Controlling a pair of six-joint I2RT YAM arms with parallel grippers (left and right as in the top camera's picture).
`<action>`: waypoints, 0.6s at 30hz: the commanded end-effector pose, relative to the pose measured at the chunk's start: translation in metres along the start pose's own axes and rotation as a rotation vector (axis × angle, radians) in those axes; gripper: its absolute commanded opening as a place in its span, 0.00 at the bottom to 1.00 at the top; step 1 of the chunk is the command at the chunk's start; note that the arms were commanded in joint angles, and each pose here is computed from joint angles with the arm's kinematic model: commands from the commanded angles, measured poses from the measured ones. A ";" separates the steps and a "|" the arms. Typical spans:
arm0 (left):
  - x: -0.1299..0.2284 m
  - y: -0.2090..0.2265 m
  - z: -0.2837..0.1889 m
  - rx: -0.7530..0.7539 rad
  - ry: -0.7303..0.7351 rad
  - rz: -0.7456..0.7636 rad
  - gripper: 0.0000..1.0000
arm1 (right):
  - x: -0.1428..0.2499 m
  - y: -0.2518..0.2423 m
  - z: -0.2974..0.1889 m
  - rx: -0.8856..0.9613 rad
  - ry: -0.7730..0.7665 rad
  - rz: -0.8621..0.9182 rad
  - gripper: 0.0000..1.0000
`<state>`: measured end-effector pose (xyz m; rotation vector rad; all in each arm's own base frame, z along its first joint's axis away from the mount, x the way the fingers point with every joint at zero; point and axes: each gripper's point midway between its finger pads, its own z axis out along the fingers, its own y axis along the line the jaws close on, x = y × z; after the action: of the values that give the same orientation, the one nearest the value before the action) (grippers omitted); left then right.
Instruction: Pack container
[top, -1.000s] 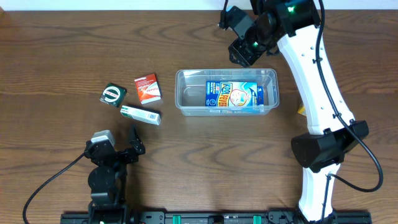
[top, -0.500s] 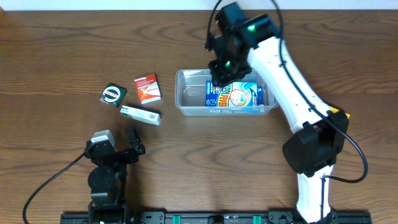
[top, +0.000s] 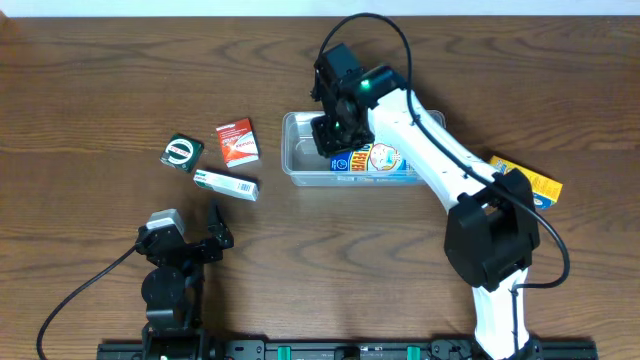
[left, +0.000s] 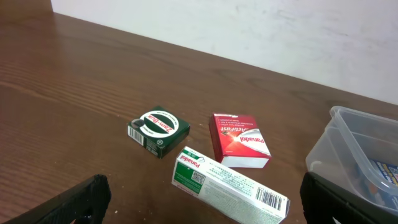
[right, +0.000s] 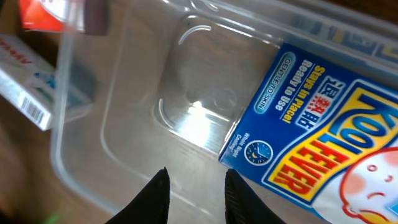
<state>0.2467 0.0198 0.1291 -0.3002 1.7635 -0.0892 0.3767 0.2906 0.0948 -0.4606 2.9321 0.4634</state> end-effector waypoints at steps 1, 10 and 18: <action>0.017 0.006 0.001 -0.020 0.048 0.020 0.98 | 0.001 -0.001 0.007 0.027 -0.015 0.036 0.27; 0.017 0.006 0.001 -0.020 0.048 0.020 0.98 | -0.003 -0.010 0.021 0.050 -0.056 0.065 0.27; 0.017 0.006 0.001 -0.020 0.048 0.020 0.98 | -0.006 -0.011 0.037 0.080 -0.099 -0.022 0.34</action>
<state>0.2467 0.0198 0.1291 -0.3002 1.7632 -0.0892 0.3942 0.2904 0.0609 -0.3735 2.8586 0.4218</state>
